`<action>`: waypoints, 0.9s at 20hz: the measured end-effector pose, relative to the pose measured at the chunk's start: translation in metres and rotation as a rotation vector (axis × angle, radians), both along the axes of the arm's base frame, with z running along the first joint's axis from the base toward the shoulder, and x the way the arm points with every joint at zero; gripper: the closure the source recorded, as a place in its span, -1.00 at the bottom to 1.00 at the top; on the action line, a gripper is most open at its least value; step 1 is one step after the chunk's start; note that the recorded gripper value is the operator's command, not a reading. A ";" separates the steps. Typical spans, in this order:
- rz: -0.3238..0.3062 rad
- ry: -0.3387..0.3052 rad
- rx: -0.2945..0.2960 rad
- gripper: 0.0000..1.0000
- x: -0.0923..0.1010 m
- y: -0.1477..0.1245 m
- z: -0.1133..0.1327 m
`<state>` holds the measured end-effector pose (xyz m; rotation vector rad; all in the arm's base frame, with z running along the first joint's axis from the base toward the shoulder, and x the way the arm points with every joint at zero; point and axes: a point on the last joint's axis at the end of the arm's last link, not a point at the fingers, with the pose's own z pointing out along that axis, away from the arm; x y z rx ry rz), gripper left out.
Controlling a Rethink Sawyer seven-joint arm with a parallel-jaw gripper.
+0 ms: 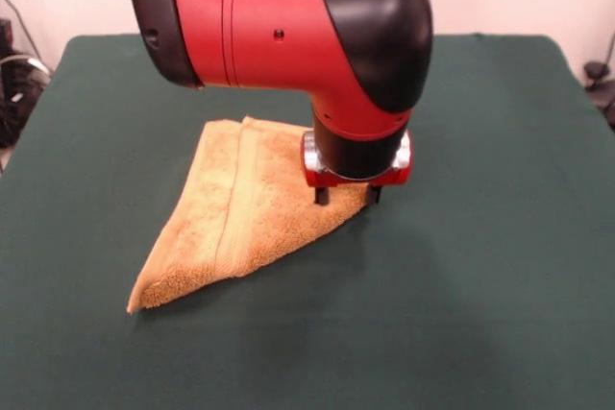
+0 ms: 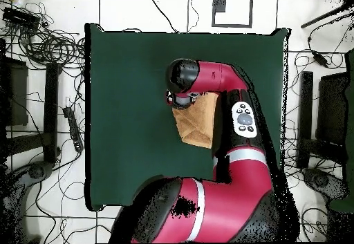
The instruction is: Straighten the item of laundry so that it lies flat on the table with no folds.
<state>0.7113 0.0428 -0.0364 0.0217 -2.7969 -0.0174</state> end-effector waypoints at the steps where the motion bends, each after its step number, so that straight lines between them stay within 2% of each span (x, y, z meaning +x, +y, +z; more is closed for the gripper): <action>1: -0.003 0.001 0.003 -1.00 0.000 -0.001 0.000; 8: -0.041 0.002 0.031 -1.00 -0.004 -0.021 0.009; 16: -0.079 -0.036 0.025 -1.00 -0.004 -0.053 0.023; 17: -0.086 -0.037 0.024 1.00 -0.004 -0.058 0.024; 18: -0.086 -0.037 0.024 1.00 -0.004 -0.058 0.024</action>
